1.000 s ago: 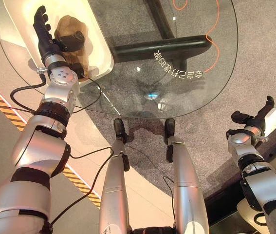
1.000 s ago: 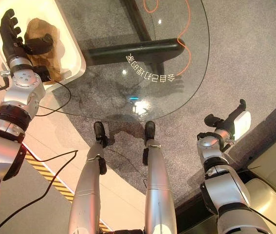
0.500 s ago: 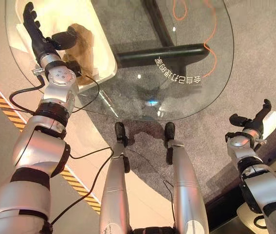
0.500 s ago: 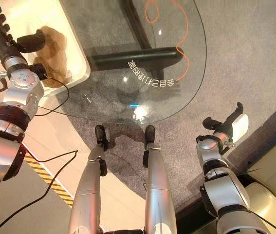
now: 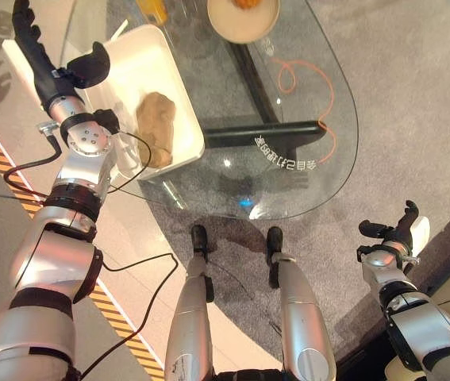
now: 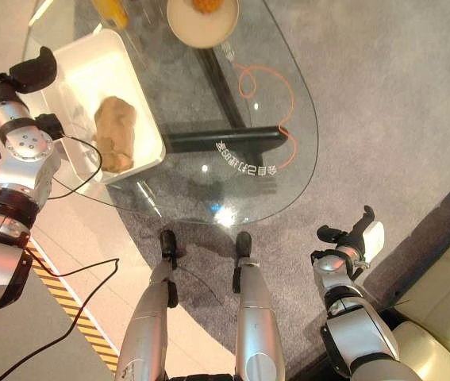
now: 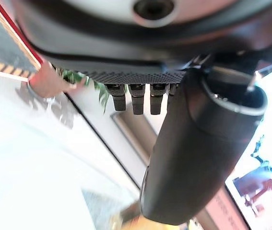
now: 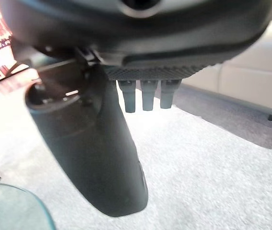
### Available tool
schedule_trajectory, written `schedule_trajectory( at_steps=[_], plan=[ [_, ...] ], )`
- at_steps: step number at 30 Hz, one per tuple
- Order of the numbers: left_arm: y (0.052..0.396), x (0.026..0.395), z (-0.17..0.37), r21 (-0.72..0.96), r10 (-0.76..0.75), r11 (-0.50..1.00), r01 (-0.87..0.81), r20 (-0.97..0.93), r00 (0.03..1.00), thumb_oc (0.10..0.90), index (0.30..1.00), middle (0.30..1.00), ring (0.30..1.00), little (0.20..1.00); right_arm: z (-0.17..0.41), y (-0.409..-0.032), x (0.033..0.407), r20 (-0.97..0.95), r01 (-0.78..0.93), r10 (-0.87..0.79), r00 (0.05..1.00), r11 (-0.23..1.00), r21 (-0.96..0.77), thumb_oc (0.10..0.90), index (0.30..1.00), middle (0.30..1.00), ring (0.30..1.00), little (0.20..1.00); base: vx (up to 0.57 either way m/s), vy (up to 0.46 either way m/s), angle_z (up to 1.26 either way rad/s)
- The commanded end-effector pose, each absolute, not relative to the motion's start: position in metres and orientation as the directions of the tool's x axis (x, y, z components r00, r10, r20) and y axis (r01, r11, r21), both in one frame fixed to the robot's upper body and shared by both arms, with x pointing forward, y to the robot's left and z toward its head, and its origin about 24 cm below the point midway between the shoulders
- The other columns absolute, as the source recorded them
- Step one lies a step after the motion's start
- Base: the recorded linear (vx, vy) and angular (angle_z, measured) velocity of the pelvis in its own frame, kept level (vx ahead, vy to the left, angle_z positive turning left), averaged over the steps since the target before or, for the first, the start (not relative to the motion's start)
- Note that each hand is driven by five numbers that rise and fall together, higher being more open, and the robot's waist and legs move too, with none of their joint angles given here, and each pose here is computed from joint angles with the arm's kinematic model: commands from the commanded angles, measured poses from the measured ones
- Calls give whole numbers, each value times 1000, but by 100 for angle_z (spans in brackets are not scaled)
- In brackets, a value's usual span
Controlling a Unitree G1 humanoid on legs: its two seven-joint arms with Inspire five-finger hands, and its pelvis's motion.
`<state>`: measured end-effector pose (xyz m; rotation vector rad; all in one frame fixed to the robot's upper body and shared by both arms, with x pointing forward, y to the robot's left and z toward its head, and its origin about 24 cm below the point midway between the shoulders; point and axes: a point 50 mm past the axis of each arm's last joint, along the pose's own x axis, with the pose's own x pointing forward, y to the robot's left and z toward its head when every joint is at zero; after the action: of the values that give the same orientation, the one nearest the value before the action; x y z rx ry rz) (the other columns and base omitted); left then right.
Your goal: Wipe the table with a cloth and put it in the basket.
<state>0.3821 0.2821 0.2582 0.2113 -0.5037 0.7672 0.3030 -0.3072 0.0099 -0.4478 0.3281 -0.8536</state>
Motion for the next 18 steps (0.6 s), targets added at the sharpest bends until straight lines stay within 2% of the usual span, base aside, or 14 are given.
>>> schedule_trajectory(
  at_steps=[1,8,10,15,18],
  plan=[
    [313,355,303,-114,598,684,-720,653,464,800,900,900,900,900,0,-336,278,-134,680,-837,530,514,-523,800,900,900,900,900,36,-11,2],
    [340,338,201,-12,608,728,-685,473,638,800,900,900,900,900,-49,-344,219,-294,591,-832,470,545,-595,800,900,900,900,900,66,-1,5],
    [347,321,148,67,608,737,-673,368,703,800,900,900,900,900,-68,-344,192,-363,538,-819,444,567,-624,800,900,900,900,900,156,16,6],
    [353,281,65,187,647,724,-664,146,748,800,900,900,900,900,-90,-340,158,-453,438,-794,405,604,-666,800,900,900,900,900,185,23,14],
    [360,229,-7,297,686,715,-633,-120,718,800,900,900,900,900,-106,-337,130,-537,344,-763,360,644,-683,800,900,900,900,900,224,23,13]
  ],
)
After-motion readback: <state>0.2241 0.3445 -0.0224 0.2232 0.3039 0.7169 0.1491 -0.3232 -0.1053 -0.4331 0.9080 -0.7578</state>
